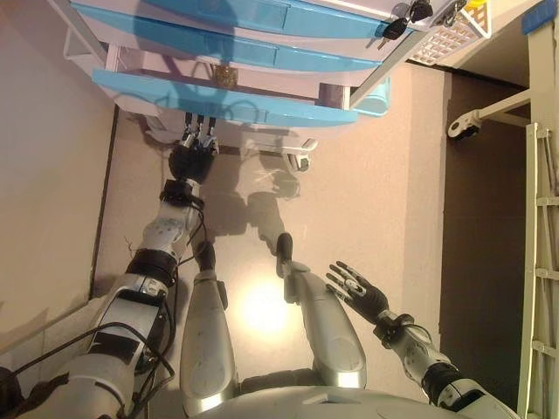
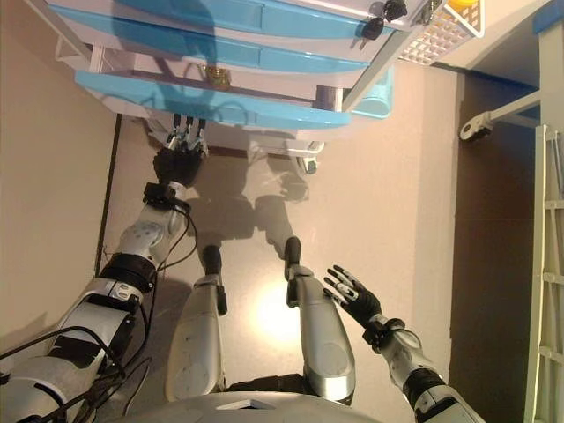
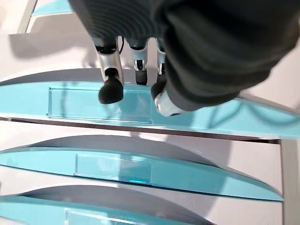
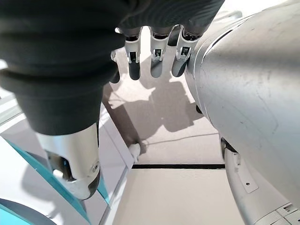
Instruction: Open the drawer and pick up the medicine
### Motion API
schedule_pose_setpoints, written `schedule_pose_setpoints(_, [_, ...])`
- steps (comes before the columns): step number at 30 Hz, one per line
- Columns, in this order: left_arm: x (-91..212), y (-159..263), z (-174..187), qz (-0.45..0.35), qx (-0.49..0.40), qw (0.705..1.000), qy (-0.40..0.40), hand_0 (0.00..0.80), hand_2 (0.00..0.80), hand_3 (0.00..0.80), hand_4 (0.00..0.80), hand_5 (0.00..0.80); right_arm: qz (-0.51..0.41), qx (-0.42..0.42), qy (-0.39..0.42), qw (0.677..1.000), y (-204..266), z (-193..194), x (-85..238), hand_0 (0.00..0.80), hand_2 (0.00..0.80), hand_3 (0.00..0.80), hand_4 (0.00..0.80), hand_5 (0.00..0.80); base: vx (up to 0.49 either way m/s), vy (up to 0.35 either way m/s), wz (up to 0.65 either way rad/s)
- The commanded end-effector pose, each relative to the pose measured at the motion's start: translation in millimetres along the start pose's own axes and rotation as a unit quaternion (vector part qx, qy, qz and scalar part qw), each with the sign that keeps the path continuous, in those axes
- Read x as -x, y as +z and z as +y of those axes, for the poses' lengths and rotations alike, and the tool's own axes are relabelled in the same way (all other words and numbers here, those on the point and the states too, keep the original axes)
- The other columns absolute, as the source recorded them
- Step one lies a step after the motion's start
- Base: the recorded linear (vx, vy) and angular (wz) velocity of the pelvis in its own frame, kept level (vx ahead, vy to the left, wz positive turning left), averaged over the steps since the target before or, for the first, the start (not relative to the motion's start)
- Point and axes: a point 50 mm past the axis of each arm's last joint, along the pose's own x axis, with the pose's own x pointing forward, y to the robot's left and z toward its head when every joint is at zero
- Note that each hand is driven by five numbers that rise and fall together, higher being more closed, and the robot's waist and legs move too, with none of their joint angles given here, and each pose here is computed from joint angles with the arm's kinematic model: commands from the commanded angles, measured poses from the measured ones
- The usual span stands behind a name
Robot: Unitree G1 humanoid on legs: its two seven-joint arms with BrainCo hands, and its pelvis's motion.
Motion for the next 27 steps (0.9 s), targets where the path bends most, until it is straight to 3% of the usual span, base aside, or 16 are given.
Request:
schedule_pose_setpoints(1, [-29,19,-67,-0.019,-0.001,0.978,-0.206,0.800,0.800,0.800,0.800,0.800,0.072,-0.004,0.020,0.997,-36,10,12,0.000,0.000,0.000,0.000,0.000,-0.029,-0.005,0.06])
schedule_pose_setpoints(17, [42,8,10,-0.009,0.035,0.991,-0.128,0.800,0.800,0.800,0.800,0.800,0.065,0.012,0.011,0.998,-28,8,10,0.000,0.000,0.000,0.000,0.000,-0.028,0.007,0.04])
schedule_pose_setpoints(27, [106,-10,48,-0.018,0.074,0.993,-0.091,0.800,0.800,0.800,0.800,0.800,0.057,0.017,0.000,0.998,-22,5,11,0.000,0.000,0.000,0.000,0.000,-0.017,0.021,0.10])
